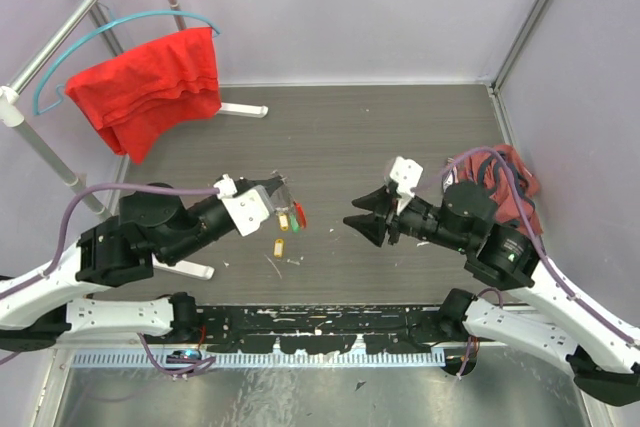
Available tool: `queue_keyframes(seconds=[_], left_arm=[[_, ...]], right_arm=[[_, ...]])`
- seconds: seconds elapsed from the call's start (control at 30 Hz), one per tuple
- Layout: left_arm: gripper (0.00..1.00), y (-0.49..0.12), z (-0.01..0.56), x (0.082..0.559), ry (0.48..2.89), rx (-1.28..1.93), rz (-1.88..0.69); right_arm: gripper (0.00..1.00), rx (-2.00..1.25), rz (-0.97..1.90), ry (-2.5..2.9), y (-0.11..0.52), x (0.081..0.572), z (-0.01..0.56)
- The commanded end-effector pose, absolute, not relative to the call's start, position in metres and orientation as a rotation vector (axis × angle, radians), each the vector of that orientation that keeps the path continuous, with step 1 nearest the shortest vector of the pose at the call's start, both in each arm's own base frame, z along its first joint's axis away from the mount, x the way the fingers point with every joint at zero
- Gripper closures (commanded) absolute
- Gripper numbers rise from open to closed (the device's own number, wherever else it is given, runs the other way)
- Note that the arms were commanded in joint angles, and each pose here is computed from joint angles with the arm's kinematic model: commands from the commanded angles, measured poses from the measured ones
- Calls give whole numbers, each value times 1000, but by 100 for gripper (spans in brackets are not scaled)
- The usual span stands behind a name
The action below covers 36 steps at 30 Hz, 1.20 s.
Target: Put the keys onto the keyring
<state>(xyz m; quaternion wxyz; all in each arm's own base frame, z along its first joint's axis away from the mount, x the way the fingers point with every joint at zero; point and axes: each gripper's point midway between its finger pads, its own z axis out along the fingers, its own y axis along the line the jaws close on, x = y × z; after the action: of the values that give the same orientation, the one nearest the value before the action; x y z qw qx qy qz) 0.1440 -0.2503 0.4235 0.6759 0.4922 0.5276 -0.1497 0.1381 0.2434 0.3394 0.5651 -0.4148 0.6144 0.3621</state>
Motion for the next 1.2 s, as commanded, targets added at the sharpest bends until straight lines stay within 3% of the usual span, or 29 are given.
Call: queue_keyframes(seconds=[0.0, 0.17, 0.43, 0.77, 1.17], left_arm=[[100, -236, 412, 151, 1255, 1051, -312], [100, -233, 402, 157, 1287, 1034, -314], [100, -216, 380, 181, 1392, 964, -320], [100, -185, 351, 242, 1573, 754, -374], [100, -153, 341, 262, 1611, 627, -283]], right_arm=[[51, -670, 803, 1731, 230, 165, 316], [51, -526, 643, 2021, 219, 183, 253], [45, -477, 736, 2089, 251, 187, 207], [43, -916, 555, 1922, 362, 152, 153], [53, -1249, 571, 1723, 429, 147, 112]])
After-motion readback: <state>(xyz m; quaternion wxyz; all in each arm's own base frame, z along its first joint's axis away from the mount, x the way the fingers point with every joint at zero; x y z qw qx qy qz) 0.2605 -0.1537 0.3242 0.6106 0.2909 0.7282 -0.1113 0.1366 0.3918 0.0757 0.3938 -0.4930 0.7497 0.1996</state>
